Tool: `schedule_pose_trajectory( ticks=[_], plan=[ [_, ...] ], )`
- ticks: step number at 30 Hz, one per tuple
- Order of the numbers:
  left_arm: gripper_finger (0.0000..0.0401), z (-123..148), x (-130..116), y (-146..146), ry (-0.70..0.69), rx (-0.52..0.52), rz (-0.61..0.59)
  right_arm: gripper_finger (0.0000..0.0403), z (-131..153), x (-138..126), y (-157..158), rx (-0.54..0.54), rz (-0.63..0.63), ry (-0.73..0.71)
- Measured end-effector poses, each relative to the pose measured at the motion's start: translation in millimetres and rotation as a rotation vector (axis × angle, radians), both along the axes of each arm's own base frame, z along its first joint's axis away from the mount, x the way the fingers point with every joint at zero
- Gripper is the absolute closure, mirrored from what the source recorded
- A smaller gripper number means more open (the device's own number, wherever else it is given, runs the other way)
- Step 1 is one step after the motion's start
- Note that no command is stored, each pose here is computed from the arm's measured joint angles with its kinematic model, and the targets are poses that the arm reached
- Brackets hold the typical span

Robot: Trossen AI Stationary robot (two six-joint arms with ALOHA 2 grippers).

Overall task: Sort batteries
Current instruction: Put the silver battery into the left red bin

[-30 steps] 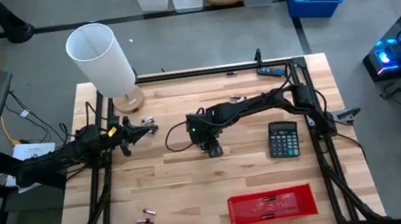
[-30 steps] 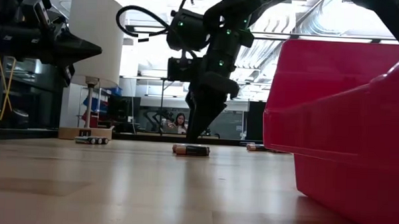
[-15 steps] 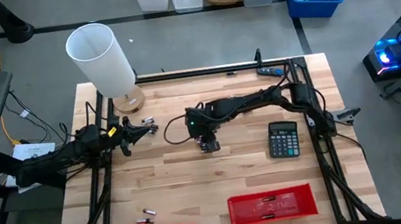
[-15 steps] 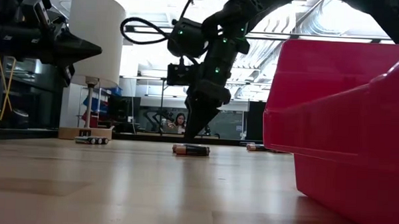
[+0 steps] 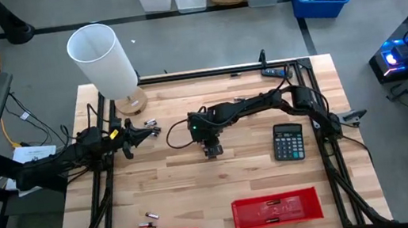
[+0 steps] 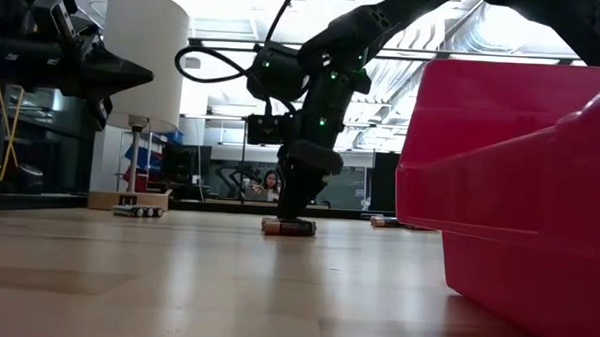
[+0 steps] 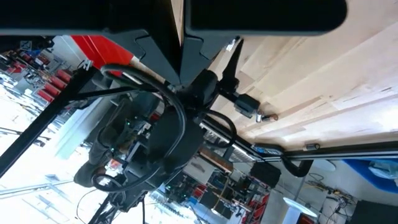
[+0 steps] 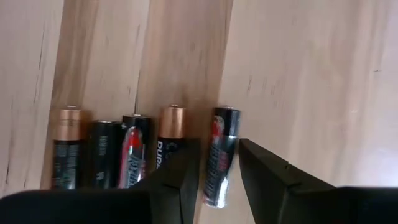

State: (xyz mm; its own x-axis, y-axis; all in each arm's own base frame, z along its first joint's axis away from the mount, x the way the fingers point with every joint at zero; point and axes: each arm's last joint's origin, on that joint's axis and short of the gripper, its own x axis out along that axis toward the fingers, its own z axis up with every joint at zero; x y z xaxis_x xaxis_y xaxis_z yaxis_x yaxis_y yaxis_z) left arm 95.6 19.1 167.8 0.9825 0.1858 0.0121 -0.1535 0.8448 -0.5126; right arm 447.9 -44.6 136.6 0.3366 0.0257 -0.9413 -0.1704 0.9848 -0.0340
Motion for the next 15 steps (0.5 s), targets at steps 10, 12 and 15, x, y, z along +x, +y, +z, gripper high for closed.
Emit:
schedule_pose_trajectory(
  ticks=[10, 12, 15],
  plan=[
    [0.0401, 0.0, 0.0, 0.0, 0.000, 0.000, 0.000, 0.0372, 11.2, -1.5, -10.7, -0.013, -0.059, 0.042],
    [0.0401, -0.1, 0.0, 0.0, 0.000, 0.000, 0.000, 0.0372, 27.6, 0.3, -17.2, -0.022, -0.075, 0.032],
    [0.0401, 0.0, 0.0, 0.0, 0.000, 0.000, 0.000, 0.0372, 68.7, 7.4, -24.2, -0.014, -0.112, -0.053]
  ],
)
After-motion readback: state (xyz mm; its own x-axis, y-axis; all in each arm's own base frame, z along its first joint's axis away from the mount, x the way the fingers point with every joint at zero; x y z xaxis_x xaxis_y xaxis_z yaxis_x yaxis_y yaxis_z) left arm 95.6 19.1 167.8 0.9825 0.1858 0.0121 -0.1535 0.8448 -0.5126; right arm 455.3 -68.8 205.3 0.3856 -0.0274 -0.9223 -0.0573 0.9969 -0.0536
